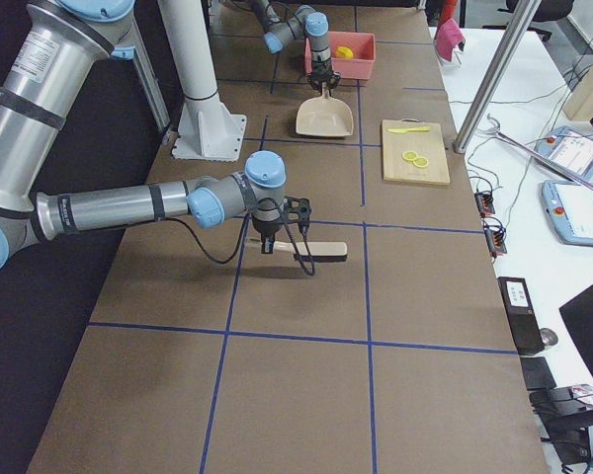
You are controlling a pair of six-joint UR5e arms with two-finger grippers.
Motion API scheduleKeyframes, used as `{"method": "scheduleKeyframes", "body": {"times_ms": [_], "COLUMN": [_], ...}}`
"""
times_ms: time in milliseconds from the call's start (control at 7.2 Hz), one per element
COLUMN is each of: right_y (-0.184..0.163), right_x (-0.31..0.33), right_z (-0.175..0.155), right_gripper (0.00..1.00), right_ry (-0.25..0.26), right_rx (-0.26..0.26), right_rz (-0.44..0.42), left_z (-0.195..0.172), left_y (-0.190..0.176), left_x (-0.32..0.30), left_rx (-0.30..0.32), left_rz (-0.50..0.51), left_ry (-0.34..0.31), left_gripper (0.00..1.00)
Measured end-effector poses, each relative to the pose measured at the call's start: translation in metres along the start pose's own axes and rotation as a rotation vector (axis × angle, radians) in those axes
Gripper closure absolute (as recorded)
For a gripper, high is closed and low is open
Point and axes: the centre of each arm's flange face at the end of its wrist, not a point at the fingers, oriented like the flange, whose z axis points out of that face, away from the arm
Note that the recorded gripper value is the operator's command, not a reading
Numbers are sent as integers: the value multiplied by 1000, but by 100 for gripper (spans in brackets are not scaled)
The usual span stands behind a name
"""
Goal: Sweep and dump trash into bin
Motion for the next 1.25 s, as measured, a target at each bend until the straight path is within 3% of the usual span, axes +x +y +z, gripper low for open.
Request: {"method": "scheduleKeyframes", "body": {"times_ms": [278,417,556,694,972,1250], "right_y": [-1,-1,-1,-1,-1,-1], "right_x": [-1,-1,-1,-1,9,21], "right_z": [0,0,0,1,11,24], "right_gripper": [97,97,97,96,96,95], "right_ry": [-1,-1,-1,0,10,18], "right_rx": [1,2,2,-1,-19,-33], "right_rz": [-2,-3,-3,-2,6,6], "left_z": [5,6,6,5,-13,-46], "left_y": [-1,-4,-6,-6,0,50], "left_x": [4,7,8,9,0,-39], "left_rx": [-21,-26,-27,-27,-8,-4], "left_rz": [30,40,43,43,33,-55], "left_ry": [-30,-42,-47,-50,-75,-105], "left_gripper": [69,53,5,0,1,8]}}
